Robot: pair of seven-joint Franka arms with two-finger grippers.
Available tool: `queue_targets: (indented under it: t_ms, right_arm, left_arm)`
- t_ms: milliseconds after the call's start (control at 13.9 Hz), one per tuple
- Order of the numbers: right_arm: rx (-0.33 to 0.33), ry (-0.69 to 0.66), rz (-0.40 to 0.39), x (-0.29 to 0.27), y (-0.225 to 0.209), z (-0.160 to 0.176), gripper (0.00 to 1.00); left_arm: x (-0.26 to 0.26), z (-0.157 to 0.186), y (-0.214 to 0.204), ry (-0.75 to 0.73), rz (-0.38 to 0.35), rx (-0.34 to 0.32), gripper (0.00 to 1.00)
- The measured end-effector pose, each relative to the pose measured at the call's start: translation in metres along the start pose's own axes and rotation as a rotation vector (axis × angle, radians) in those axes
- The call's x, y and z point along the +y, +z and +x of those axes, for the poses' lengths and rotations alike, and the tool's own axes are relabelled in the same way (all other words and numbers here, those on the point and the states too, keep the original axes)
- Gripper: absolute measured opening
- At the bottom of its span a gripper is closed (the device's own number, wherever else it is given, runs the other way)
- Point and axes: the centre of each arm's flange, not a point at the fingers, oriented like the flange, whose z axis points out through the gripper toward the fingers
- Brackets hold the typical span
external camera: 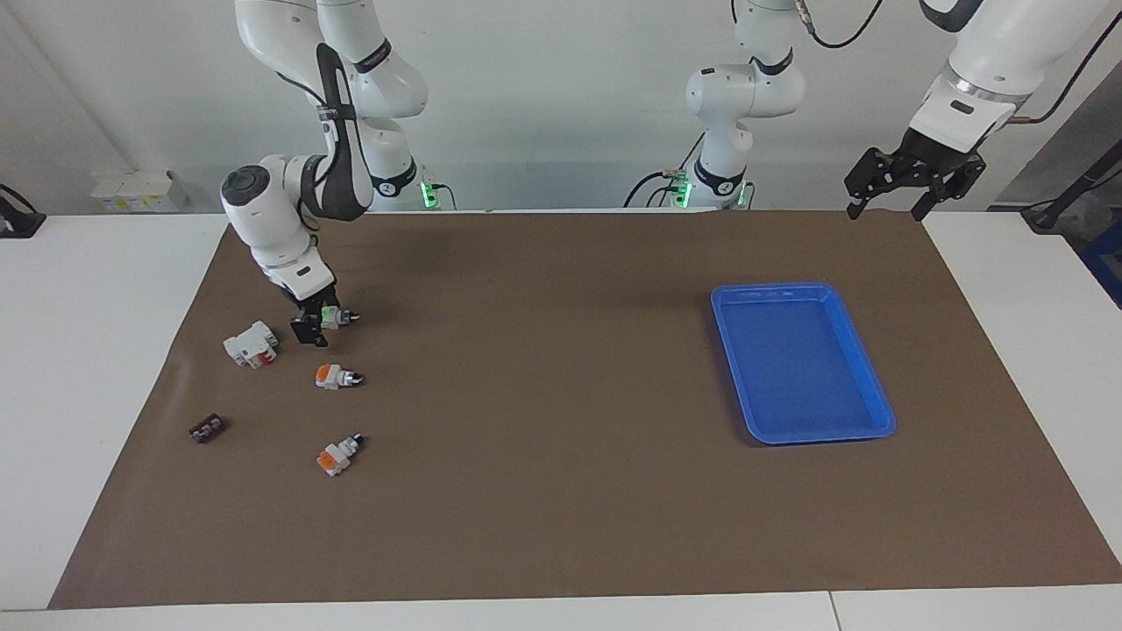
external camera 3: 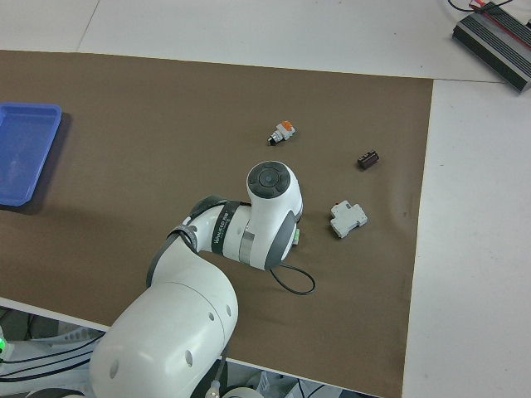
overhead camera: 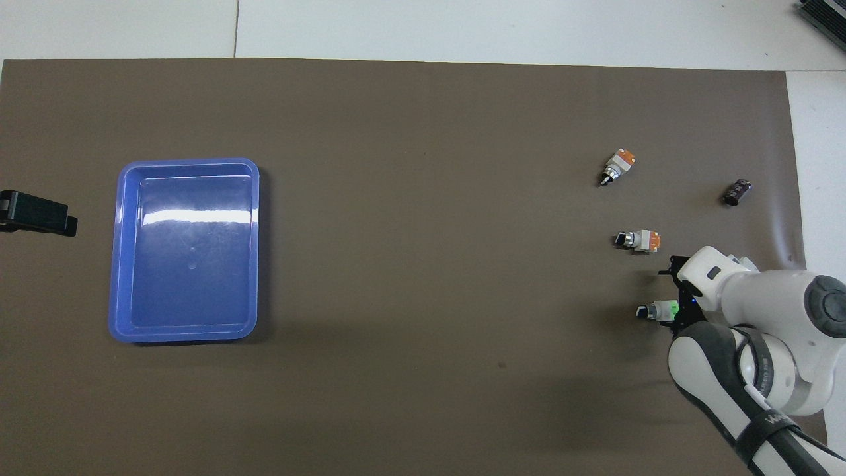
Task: Turn and place switch with both arms
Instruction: 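Reach the right gripper down and grasp the green-topped switch, then lift the switch with the right gripper while the left gripper reaches over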
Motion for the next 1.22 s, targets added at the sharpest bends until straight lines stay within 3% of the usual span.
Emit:
queue_targets:
  t_ms: [288,431,647,791,1007,1222]
  right_arm:
    - [0.0,-0.016,0.0,-0.001,0.001,0.0,0.96]
    - [0.0,-0.016,0.002,-0.002,0.002,0.0,0.78]
    - [0.0,-0.01,0.005,-0.004,0.002,-0.008,0.41]
    - [0.003,-0.008,0.023,-0.005,0.002,-0.01,0.41]
    - [0.023,-0.051,0.113,-0.004,-0.007,-0.008,0.41]
    - [0.115,-0.072,0.105,0.025,-0.055,0.018,0.41]
  left_arm:
    - [0.0,-0.003,0.001,0.0,-0.002,-0.022,1.0]
    - [0.0,-0.004,0.001,-0.001,-0.002,-0.021,1.0]
    - [0.0,-0.003,0.0,-0.001,-0.001,-0.011,1.0]
    - [0.0,-0.002,-0.001,0.0,-0.003,-0.004,1.0]
    - [0.005,-0.001,-0.002,0.002,-0.051,0.004,1.0]
    - [0.007,-0.001,-0.003,0.003,-0.068,0.008,1.0]
